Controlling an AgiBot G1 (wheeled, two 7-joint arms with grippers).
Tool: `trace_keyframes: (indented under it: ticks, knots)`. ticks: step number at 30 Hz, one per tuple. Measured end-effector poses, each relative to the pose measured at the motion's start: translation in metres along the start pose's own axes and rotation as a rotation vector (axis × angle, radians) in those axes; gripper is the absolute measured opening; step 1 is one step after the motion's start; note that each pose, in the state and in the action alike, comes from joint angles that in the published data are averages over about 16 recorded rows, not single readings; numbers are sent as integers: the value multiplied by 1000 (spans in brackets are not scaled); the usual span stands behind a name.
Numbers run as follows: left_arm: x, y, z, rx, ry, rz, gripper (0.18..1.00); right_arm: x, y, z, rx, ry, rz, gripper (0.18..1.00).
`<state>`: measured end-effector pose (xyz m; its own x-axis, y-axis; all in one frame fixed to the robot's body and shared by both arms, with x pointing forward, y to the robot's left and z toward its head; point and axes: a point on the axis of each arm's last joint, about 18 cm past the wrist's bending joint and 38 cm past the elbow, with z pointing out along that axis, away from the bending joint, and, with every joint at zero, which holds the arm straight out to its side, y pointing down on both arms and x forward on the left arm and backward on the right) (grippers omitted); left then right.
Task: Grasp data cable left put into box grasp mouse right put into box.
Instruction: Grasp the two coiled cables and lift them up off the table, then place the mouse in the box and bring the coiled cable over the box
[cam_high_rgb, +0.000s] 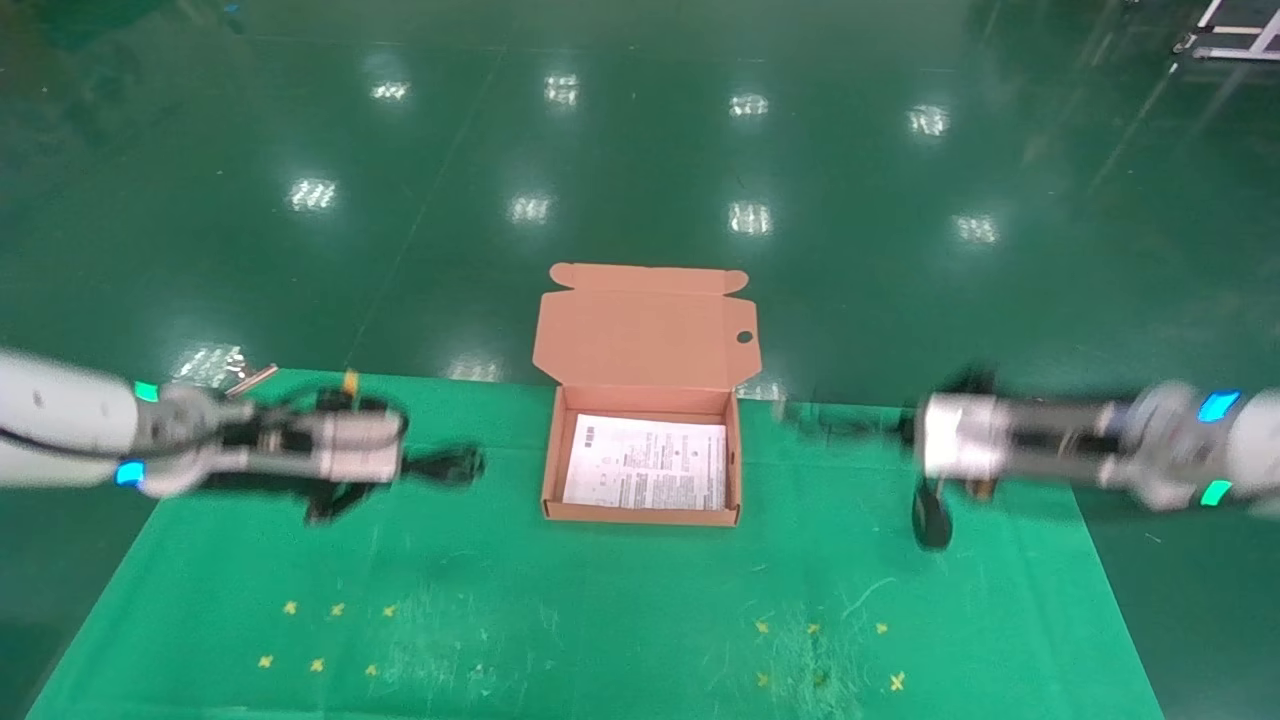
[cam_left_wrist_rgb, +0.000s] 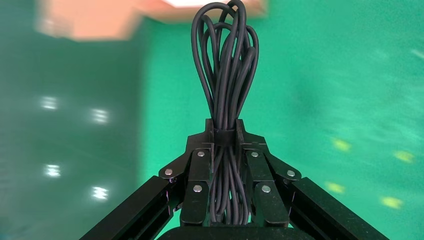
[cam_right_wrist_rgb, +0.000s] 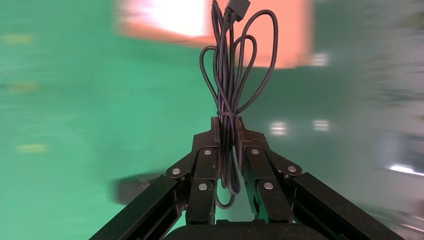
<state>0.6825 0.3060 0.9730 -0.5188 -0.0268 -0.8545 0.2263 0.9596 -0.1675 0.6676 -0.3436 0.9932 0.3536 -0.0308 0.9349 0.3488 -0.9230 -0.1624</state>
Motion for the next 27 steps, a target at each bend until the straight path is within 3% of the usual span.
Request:
trace_keyframes:
  ticks: [6, 13, 20, 27]
  knots:
    - [-48, -32, -30, 44, -151, 44, 256, 75, -40, -19, 68, 176, -59, 229]
    - [-89, -67, -52, 90, -286, 79, 256, 136, -97, -17, 181, 304, -111, 228]
    - [-109, -86, -64, 116, -356, 100, 255, 166, -137, -9, 272, 364, -132, 228]
    - [-112, -88, -66, 115, -371, 106, 255, 171, -154, 0, 321, 368, -131, 228]
